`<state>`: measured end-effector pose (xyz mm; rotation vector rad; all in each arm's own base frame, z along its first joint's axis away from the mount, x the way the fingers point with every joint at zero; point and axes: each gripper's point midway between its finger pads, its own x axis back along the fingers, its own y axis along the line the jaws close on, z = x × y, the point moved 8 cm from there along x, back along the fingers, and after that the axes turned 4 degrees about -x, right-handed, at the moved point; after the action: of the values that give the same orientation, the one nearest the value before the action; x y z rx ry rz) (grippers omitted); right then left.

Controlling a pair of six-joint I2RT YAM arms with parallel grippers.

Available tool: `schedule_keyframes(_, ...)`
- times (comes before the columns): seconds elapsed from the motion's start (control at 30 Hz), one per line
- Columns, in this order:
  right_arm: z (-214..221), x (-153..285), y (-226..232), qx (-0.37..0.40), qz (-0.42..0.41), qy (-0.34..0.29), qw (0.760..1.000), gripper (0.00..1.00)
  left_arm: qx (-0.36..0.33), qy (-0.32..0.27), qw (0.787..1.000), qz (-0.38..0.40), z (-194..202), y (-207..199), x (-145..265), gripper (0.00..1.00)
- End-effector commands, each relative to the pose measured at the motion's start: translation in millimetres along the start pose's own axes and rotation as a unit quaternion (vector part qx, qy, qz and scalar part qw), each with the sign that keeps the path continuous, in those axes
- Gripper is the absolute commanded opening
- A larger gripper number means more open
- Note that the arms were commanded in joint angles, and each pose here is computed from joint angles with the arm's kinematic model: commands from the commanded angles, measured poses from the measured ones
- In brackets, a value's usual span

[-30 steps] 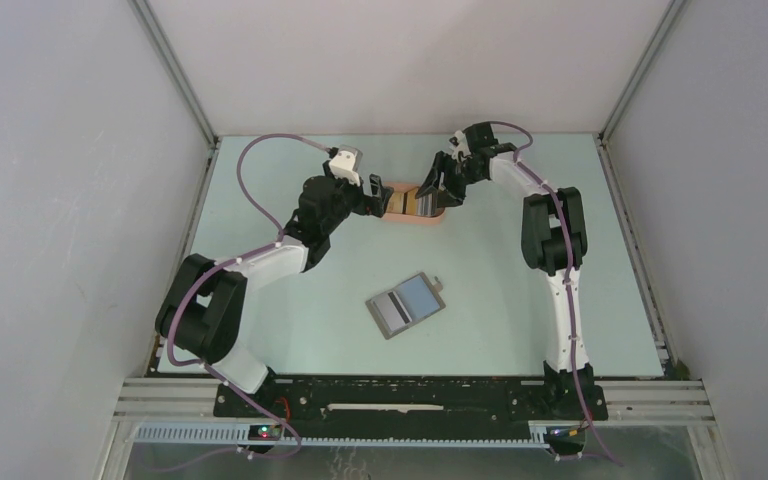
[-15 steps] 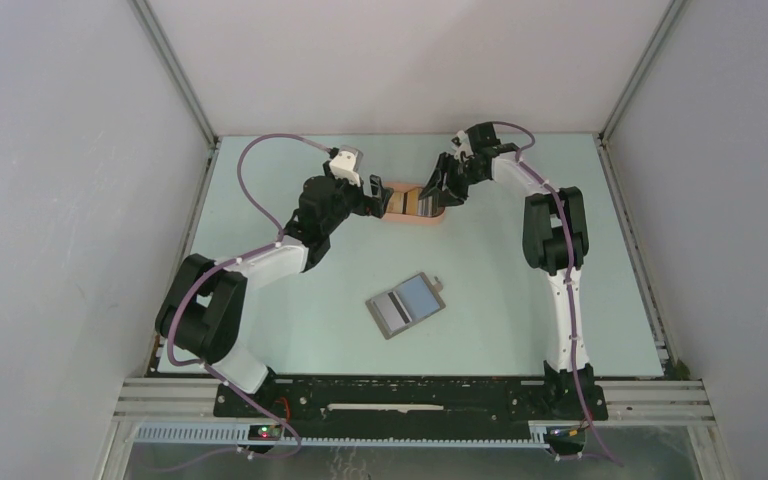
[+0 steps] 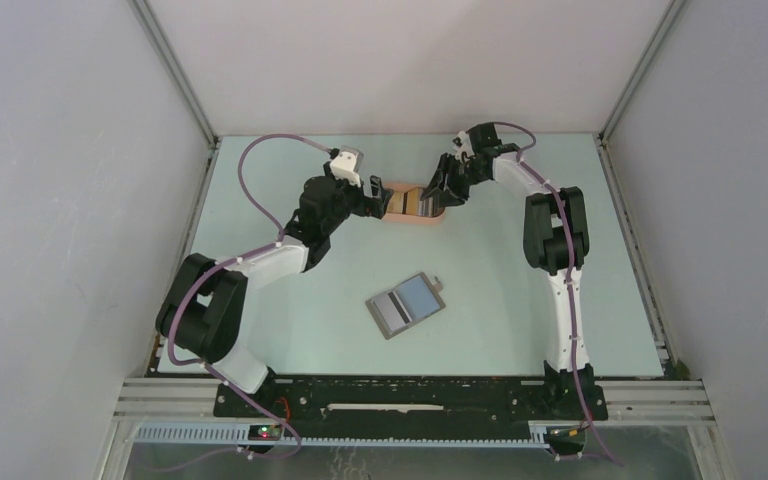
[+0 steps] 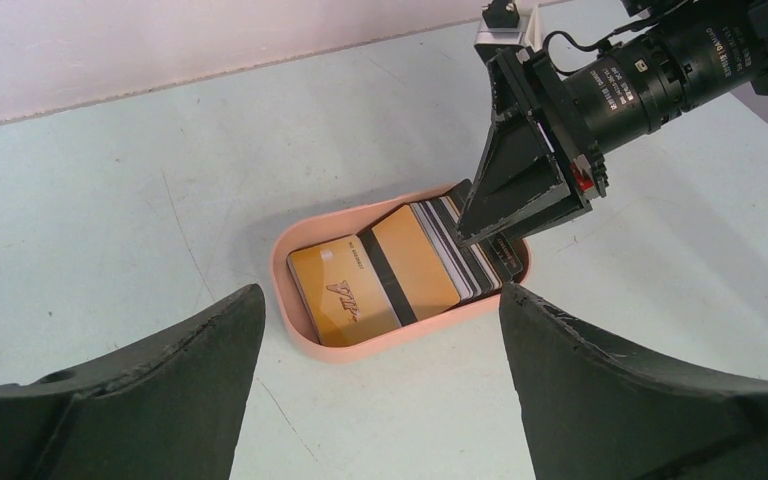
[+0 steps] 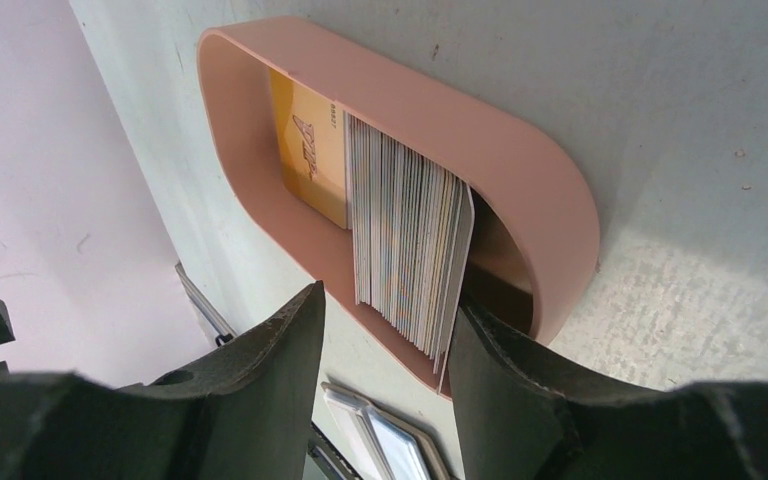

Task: Put the credit cards into the card holder
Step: Pick up the credit card from the storage box.

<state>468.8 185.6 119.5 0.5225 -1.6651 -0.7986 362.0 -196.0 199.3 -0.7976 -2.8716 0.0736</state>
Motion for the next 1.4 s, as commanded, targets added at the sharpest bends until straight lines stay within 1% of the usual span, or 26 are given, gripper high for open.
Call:
schedule_keyframes(0.0, -3, 23, 18, 0.027, -0.02, -0.018, 0.999, 0.56, -0.016, -0.043, 0.999, 0.0, -31, 2, -9, 0.91)
schedule_keyframes(0.3, -4, 25, 16, 0.023, -0.019, -0.019, 0.999, 0.55, -0.016, -0.041, 0.999, 0.0, -31, 2, -9, 0.91)
schedule_keyframes(0.37, -5, 26, 15, 0.024, -0.02, -0.019, 0.999, 0.53, -0.016, -0.041, 0.999, 0.0, -31, 2, -10, 0.91)
schedule_keyframes(0.57, -5, 27, 14, 0.022, -0.019, -0.02, 0.999, 0.51, -0.017, -0.041, 0.999, 0.0, -31, 2, -9, 0.91)
schedule_keyframes(0.67, -5, 27, 13, 0.021, -0.019, -0.019, 0.999, 0.49, -0.017, -0.042, 0.999, 0.0, -32, 2, -10, 0.91)
schedule_keyframes(0.77, -5, 27, 13, 0.022, -0.019, -0.02, 0.999, 0.4, -0.017, -0.041, 0.999, 0.0, -31, 2, -9, 0.91)
schedule_keyframes(0.8, -5, 27, 12, 0.022, -0.019, -0.019, 0.999, 0.39, -0.017, -0.041, 0.999, 0.0, -31, 2, -10, 0.91)
schedule_keyframes(1.37, -8, 33, 8, 0.018, -0.018, -0.024, 0.999, 0.36, -0.017, -0.04, 0.999, 0.0, -31, 2, -10, 0.91)
